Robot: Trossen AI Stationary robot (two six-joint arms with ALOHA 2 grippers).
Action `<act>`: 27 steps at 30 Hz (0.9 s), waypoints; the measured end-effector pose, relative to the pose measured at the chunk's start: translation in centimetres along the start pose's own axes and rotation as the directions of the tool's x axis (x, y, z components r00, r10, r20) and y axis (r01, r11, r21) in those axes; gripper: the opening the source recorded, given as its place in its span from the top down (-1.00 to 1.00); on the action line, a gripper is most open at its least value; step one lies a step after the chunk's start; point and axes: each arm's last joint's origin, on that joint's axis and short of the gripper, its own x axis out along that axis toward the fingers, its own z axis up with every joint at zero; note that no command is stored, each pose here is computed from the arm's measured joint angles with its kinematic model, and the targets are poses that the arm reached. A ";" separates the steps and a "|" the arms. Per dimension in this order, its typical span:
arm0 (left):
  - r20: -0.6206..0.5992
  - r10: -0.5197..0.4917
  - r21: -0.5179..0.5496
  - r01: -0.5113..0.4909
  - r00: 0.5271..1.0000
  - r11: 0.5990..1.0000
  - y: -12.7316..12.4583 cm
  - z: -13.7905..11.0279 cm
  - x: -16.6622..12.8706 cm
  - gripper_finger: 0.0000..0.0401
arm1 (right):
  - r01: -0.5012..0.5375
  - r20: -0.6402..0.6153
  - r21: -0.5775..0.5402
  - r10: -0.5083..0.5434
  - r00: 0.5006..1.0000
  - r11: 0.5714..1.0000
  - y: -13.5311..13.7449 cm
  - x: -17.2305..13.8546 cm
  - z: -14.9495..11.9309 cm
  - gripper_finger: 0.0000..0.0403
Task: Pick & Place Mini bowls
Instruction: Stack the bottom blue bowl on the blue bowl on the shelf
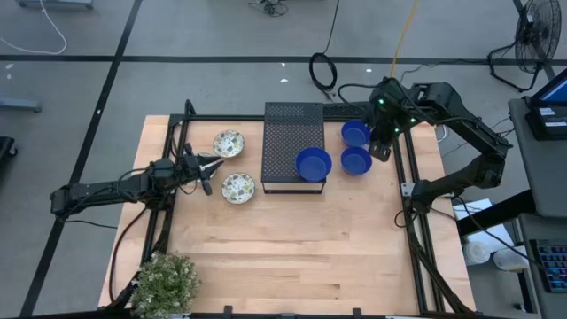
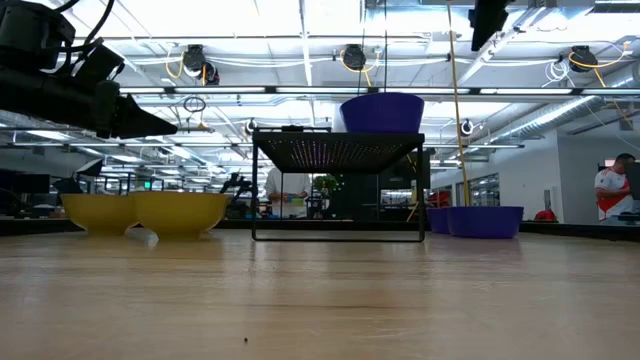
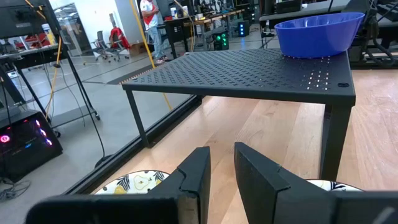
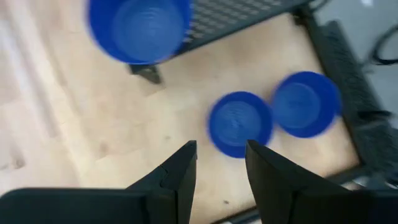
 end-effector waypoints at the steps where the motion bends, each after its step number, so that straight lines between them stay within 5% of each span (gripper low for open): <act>1: 0.000 0.000 0.000 0.000 1.000 1.000 0.0 0.0 0.0 0.62 | -0.021 0.001 -0.001 0.021 1.000 1.000 0.1 0.0 0.0 0.37; 18: 0.000 0.000 0.000 0.000 1.000 1.000 0.0 0.0 0.0 0.62 | -0.078 0.002 0.215 0.080 0.997 0.973 0.2 0.1 0.0 0.37; 27: 0.000 0.000 0.000 0.000 1.000 1.000 0.0 0.0 0.0 0.62 | -0.058 -0.200 0.188 0.096 0.975 0.980 0.1 4.9 -1.5 0.37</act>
